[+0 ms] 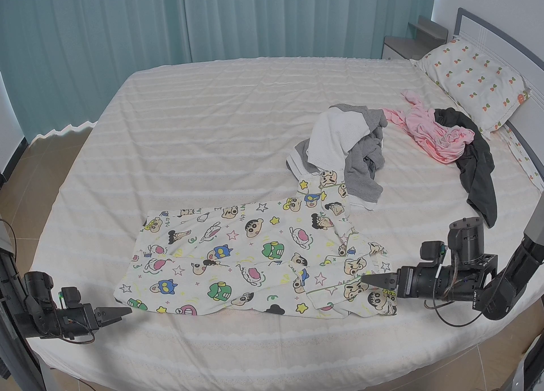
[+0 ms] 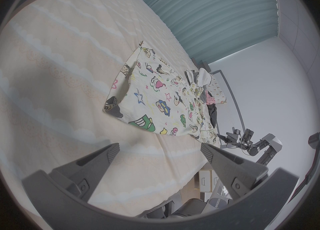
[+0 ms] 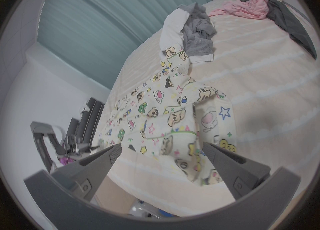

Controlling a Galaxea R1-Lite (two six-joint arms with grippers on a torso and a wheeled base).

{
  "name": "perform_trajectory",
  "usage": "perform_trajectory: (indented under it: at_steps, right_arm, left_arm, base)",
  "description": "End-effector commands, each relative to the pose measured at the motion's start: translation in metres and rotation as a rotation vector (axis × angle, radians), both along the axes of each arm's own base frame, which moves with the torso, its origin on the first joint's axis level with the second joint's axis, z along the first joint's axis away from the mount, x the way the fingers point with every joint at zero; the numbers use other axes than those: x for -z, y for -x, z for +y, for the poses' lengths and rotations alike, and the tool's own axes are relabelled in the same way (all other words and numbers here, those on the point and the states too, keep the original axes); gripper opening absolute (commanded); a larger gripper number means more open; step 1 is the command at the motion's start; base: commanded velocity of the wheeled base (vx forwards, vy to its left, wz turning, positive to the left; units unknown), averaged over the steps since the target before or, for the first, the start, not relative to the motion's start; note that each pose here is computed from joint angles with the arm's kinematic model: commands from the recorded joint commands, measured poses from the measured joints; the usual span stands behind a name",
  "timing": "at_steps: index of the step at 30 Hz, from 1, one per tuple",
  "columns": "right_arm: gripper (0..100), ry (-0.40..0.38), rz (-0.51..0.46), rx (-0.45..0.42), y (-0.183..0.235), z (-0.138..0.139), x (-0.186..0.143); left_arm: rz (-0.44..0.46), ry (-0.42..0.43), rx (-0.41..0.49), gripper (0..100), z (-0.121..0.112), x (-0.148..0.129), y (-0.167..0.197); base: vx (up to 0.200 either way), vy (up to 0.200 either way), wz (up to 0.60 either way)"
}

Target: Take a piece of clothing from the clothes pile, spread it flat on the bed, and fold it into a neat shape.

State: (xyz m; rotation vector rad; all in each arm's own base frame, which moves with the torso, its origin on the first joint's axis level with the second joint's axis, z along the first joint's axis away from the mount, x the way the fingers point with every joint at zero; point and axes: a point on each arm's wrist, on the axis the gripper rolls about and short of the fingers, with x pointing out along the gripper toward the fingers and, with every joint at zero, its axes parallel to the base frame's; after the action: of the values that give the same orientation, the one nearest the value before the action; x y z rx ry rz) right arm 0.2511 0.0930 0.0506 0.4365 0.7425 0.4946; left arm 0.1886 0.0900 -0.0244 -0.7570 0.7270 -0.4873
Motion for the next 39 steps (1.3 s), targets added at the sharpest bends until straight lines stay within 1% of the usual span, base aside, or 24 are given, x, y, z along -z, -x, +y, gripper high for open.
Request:
perform_trajectory:
  at_steps: [1,2,4,7,9,10,11,18,22,25,26,35,39]
  right_arm:
    - [100,0.036,0.046,-0.049,0.003,-0.034,0.022]
    - [100,0.045,0.036,-0.089,0.001,-0.045,0.028]
    - [100,0.066,0.026,-0.103,-0.002,-0.053,0.034]
    - [100,0.095,0.020,-0.126,-0.004,-0.056,0.041]
    - [100,0.101,0.017,-0.132,-0.004,-0.056,0.042]
    - [100,0.132,-0.002,-0.168,-0.007,-0.054,0.047]
    - [100,0.137,-0.005,-0.176,-0.007,-0.054,0.048]
    - [100,0.125,-0.028,-0.244,-0.012,-0.044,0.049]
    - [100,0.122,-0.043,-0.261,-0.018,-0.039,0.048]
    - [100,0.123,-0.034,-0.268,-0.018,-0.036,0.051]
    - [0,0.123,-0.033,-0.269,-0.018,-0.036,0.051]
    - [0,0.141,-0.027,-0.290,-0.016,-0.036,0.057]
    - [0,0.143,-0.028,-0.275,-0.014,-0.041,0.056]
  left_arm:
    - [0.001,0.001,0.000,100,0.000,0.000,0.000]
    - [0.000,0.000,0.000,100,0.000,0.000,0.000]
    - [-0.002,-0.001,0.000,100,0.000,0.000,0.000]
    - [-0.002,-0.001,0.000,100,0.000,0.000,0.000]
    - [-0.002,-0.001,0.000,100,0.000,0.000,0.000]
    - [0.000,0.000,0.000,100,0.000,0.000,0.000]
    - [-0.002,-0.001,0.000,100,0.000,0.000,0.000]
    - [-0.002,-0.001,0.000,100,0.001,0.000,-0.001]
    - [-0.003,-0.004,0.000,100,0.001,0.001,-0.001]
    - [-0.005,-0.008,0.003,100,0.000,0.002,0.000]
    - [-0.006,-0.009,0.005,100,0.000,0.003,0.000]
    - [-0.009,-0.013,0.008,100,0.000,0.003,0.000]
    - [-0.010,-0.014,0.009,100,0.000,0.003,0.000]
  base:
    - [0.000,0.000,0.00]
    - [0.000,0.000,0.00]
    - [0.000,0.000,0.00]
    - [0.000,0.000,0.00]
    - [0.000,0.000,0.00]
    - [0.000,0.000,0.00]
    - [0.000,0.000,0.00]
    - [0.000,0.000,0.00]
    - [0.000,0.000,0.00]
    - [0.000,0.000,0.00]
    - [0.000,0.000,0.00]
    - [0.000,0.000,0.00]
    - [0.000,0.000,0.00]
